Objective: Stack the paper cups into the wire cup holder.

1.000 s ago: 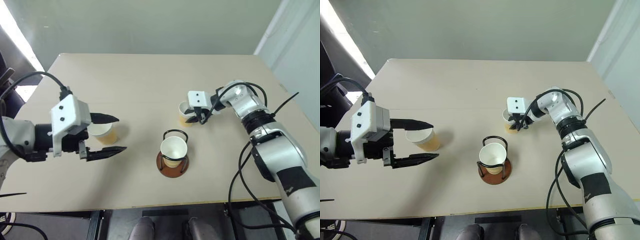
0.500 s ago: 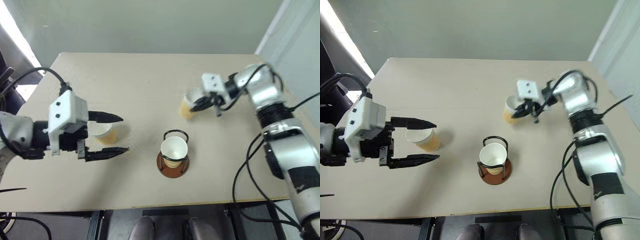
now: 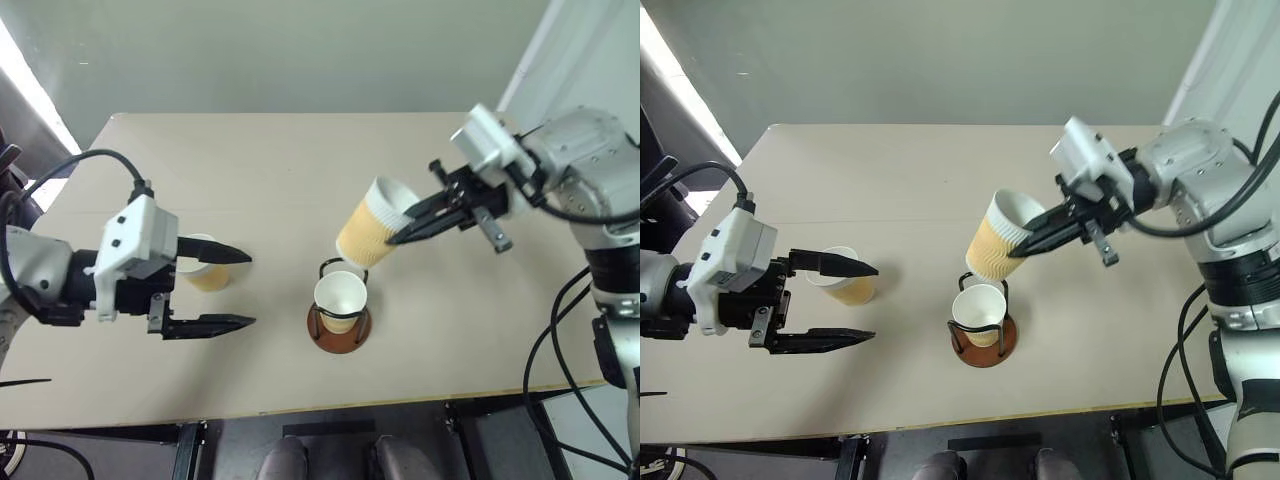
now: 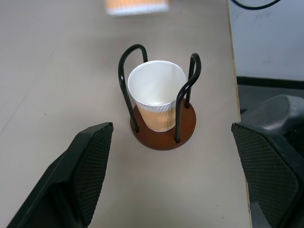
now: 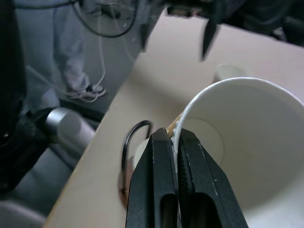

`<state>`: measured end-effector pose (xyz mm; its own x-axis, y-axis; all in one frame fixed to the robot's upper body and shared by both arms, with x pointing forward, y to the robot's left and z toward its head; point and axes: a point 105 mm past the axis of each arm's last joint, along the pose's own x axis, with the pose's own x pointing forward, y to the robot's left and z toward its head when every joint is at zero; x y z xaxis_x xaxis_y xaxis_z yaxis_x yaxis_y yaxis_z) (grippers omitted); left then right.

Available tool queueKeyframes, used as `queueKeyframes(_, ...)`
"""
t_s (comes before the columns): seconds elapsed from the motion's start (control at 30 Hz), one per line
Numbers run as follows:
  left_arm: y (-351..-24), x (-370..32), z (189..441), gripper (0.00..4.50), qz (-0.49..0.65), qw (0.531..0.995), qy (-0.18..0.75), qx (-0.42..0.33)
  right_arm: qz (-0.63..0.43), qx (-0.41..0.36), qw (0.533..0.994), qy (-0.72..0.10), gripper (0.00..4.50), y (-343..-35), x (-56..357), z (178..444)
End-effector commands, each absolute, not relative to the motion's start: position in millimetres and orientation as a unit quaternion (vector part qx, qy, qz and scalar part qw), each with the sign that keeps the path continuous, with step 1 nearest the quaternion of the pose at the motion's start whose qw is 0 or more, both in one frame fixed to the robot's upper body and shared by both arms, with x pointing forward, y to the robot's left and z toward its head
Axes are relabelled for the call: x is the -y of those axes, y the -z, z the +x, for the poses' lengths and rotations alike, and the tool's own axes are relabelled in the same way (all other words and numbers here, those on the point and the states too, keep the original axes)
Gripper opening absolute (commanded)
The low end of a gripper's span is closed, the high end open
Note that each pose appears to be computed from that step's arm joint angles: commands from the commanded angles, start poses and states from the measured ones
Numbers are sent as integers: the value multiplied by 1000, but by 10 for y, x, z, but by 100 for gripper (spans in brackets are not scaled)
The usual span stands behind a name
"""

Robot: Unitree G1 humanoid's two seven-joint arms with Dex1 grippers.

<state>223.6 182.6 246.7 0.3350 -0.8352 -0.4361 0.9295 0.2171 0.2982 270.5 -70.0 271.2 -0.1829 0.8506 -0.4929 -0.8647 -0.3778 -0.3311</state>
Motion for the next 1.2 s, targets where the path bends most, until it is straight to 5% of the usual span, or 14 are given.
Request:
queueKeyframes(0.03,-2537,-1812,2232,427,281,771,566,-77,-334,0,557,-761,3,-2717,650,2673)
queueKeyframes(0.6,-2522,-1870,2239,427,289,779,551,-84,-338,-17,535,-774,3,-2495,543,2636)
queueKeyframes(0.7,-2522,-1870,2236,427,289,779,550,-84,-340,-24,539,-770,61,-2460,551,2666)
queueKeyframes(1.07,-2535,-1965,2284,427,301,788,529,-87,-338,-22,562,-754,445,-2533,597,2739)
queueKeyframes(1.2,-2524,-2296,2498,427,358,815,440,-120,-265,12,614,-743,448,-2863,764,2845)
